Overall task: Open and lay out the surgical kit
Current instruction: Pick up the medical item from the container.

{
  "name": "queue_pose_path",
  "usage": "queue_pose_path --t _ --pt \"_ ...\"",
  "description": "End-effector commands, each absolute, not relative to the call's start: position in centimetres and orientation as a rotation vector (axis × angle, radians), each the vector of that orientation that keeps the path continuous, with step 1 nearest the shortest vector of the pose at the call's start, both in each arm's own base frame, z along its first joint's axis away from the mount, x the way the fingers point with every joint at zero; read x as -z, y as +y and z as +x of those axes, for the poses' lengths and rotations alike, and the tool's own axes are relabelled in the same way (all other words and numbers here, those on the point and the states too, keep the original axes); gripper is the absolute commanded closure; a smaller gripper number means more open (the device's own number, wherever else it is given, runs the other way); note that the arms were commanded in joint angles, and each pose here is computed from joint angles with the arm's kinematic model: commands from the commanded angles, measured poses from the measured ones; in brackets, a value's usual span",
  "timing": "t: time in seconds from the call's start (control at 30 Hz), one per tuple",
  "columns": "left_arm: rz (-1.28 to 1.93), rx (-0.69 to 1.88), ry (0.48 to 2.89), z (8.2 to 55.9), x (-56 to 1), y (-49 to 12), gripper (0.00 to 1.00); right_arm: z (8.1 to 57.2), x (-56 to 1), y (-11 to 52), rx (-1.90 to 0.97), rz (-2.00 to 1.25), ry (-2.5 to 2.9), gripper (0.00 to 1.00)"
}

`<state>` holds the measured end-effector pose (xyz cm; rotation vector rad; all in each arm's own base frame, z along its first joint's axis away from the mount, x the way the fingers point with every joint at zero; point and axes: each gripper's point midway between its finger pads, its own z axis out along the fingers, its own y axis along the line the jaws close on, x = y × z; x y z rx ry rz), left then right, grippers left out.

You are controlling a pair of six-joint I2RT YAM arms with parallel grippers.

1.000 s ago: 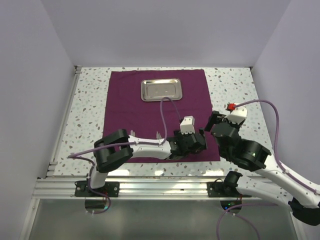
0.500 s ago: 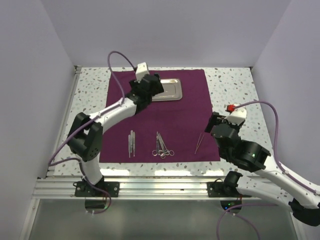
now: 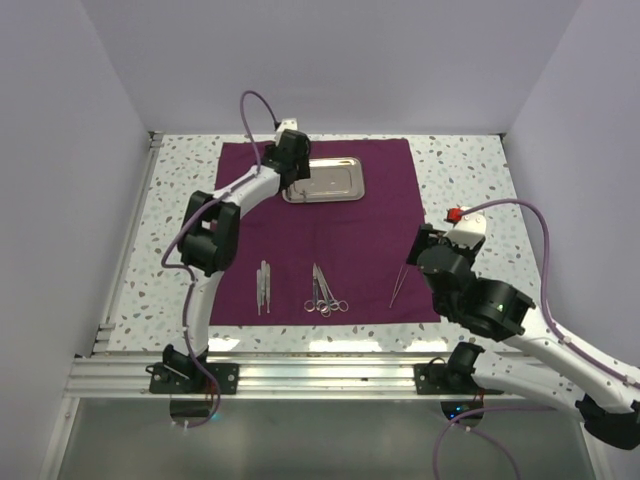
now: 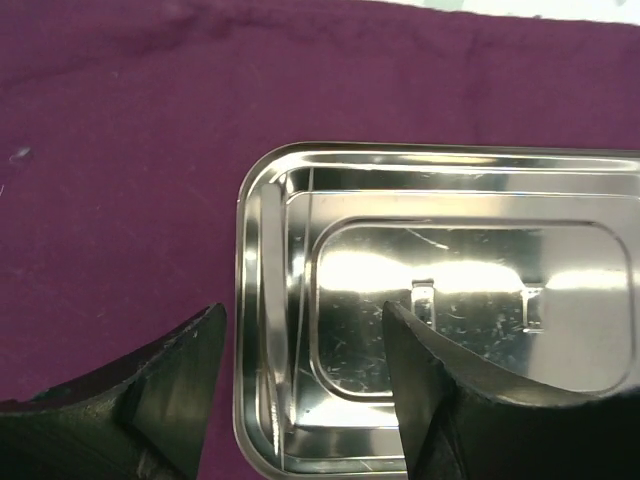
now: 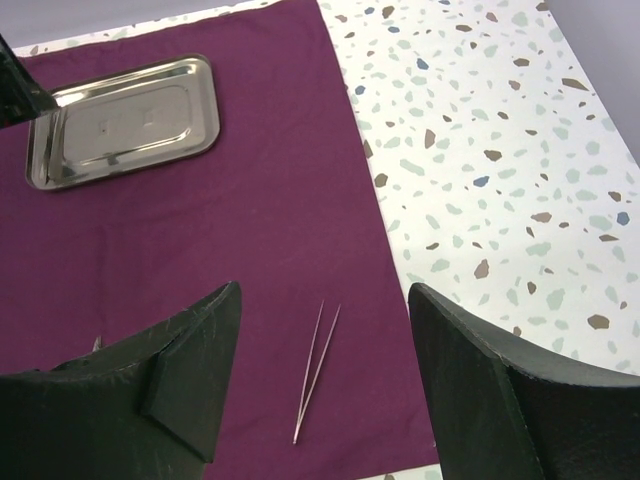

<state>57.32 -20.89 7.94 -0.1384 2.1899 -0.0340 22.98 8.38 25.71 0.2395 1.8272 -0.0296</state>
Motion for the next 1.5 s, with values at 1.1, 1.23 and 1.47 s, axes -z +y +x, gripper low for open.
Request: queue_pose_path --t 1.1,1.23,1.47 --pt "-0.166 0.066 2.28 56.9 -2.7 -18.9 1.0 24.2 -25.4 8.9 0.111 0.248 1.808 0.27" --pt "-0.178 0.054 2.271 57.1 -3.4 -18.7 1.0 24.2 -25.3 8.9 0.114 0.247 1.81 0.27" --pt "-0.19 0.057 2.193 58.4 -8.0 -18.7 1.0 24.2 -25.3 9.0 0.116 0.246 1.812 0.27"
